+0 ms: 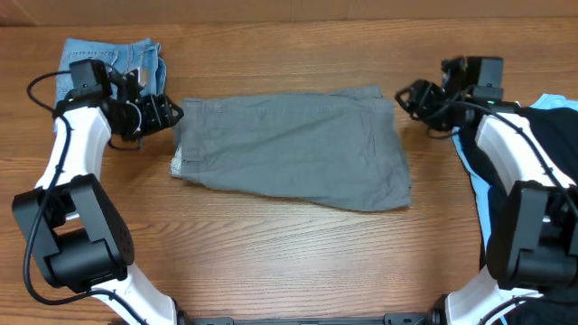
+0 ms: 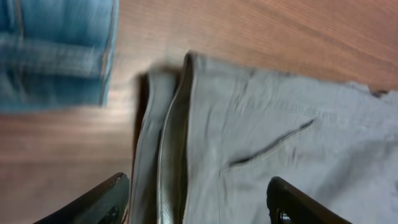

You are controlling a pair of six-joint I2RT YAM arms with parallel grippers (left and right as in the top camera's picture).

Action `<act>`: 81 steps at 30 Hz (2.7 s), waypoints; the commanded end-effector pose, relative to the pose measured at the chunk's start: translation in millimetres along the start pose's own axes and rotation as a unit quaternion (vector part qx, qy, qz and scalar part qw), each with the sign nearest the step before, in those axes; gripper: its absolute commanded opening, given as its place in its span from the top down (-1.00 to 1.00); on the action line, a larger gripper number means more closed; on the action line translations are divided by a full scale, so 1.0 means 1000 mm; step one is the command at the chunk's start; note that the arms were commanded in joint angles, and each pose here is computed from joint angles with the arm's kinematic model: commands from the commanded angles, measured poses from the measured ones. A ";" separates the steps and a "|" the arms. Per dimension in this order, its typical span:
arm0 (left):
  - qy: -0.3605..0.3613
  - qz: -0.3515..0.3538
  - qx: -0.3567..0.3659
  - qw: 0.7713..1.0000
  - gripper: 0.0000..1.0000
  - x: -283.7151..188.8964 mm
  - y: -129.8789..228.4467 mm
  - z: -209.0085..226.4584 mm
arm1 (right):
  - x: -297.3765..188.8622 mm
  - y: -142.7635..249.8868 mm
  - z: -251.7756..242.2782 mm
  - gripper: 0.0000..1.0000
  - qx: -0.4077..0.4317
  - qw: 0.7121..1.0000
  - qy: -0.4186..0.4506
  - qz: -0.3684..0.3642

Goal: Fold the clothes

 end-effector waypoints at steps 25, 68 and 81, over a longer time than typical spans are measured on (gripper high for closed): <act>-0.123 0.122 0.089 0.981 0.44 0.030 0.054 -0.006 | -0.010 0.125 -0.028 0.82 0.083 0.934 0.204 0.280; -0.200 0.137 0.072 0.968 0.92 0.072 0.108 0.003 | -0.006 0.164 -0.045 0.92 0.203 0.933 0.207 0.214; -0.019 0.142 0.069 0.987 0.55 0.045 0.071 -0.063 | -0.053 0.086 0.031 0.92 -0.006 0.990 -0.011 0.139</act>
Point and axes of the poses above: each gripper's point midway between its finger pads, its own x axis out along the fingers, its own z axis along the line the jaws close on, y = z × x, the point moved 9 cm from there along -x, back along the fingers, and after that the axes turned 14 degrees about -x, right-handed, at the moved point
